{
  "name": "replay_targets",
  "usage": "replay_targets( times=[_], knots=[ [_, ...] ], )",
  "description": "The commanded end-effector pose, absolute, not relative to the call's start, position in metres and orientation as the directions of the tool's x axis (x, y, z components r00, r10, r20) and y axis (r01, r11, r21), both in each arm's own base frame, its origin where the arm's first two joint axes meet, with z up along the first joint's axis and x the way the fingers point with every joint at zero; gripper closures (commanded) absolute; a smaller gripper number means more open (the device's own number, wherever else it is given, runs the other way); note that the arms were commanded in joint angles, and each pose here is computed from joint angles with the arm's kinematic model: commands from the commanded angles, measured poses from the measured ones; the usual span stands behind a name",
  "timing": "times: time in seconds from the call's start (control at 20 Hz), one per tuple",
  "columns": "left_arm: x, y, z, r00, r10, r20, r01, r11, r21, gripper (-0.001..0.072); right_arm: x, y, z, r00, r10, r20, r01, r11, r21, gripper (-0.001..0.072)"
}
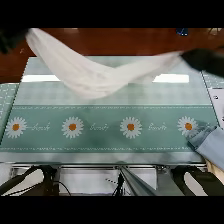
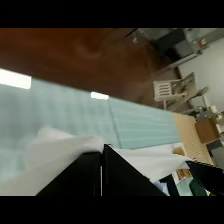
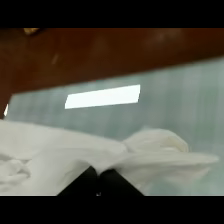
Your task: Fold the shirts.
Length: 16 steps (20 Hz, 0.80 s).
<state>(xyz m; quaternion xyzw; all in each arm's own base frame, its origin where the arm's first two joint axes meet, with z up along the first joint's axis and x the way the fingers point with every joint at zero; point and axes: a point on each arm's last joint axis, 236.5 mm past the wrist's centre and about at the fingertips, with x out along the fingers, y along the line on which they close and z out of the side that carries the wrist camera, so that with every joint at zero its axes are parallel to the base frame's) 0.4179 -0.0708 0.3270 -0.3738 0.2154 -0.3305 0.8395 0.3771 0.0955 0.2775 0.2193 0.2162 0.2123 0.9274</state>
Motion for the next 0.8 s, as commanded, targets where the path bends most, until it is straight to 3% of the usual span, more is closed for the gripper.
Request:
replay_targets(
  times=[0.0, 0.15, 0.25, 0.35, 0.45, 0.55, 0.75],
  knots=[
    [0.365, -0.080, 0.445, 0.671, -0.740, 0.047, 0.579, 0.484, -0.657, 0.0686, 0.324, 0.086, 0.427, 0.908, 0.416, -0.047, -0.379, 0.865, 0.330, 0.0691],
    [0.305, -0.100, 0.506, 0.674, -0.733, 0.096, 0.659, 0.536, -0.528, 0.0686, 0.287, 0.073, 0.485, 0.940, 0.339, 0.040, -0.337, 0.908, 0.250, 0.0690],
    [0.275, -0.107, 0.512, 0.707, -0.705, 0.052, 0.636, 0.602, -0.483, 0.0686, 0.266, 0.067, 0.494, 0.954, 0.300, 0.018, -0.297, 0.931, 0.213, 0.0690],
    [0.264, -0.099, 0.480, 0.785, -0.609, -0.112, 0.515, 0.743, -0.427, 0.0686, 0.253, 0.064, 0.482, 0.956, 0.285, -0.070, -0.268, 0.946, 0.182, 0.0690],
    [0.256, -0.069, 0.431, 0.836, -0.434, -0.335, 0.312, 0.879, -0.361, 0.0686, 0.241, 0.061, 0.462, 0.948, 0.265, -0.178, -0.240, 0.959, 0.150, 0.0690],
    [0.246, -0.058, 0.413, 0.834, -0.361, -0.418, 0.232, 0.916, -0.328, 0.0686, 0.232, 0.054, 0.442, 0.933, 0.235, -0.273, -0.208, 0.970, 0.126, 0.0690],
    [0.226, -0.060, 0.362, 0.705, -0.372, -0.603, 0.208, 0.922, -0.327, 0.0686, 0.220, 0.037, 0.398, 0.875, 0.162, -0.457, -0.141, 0.987, 0.079, 0.0690]
  ],
)
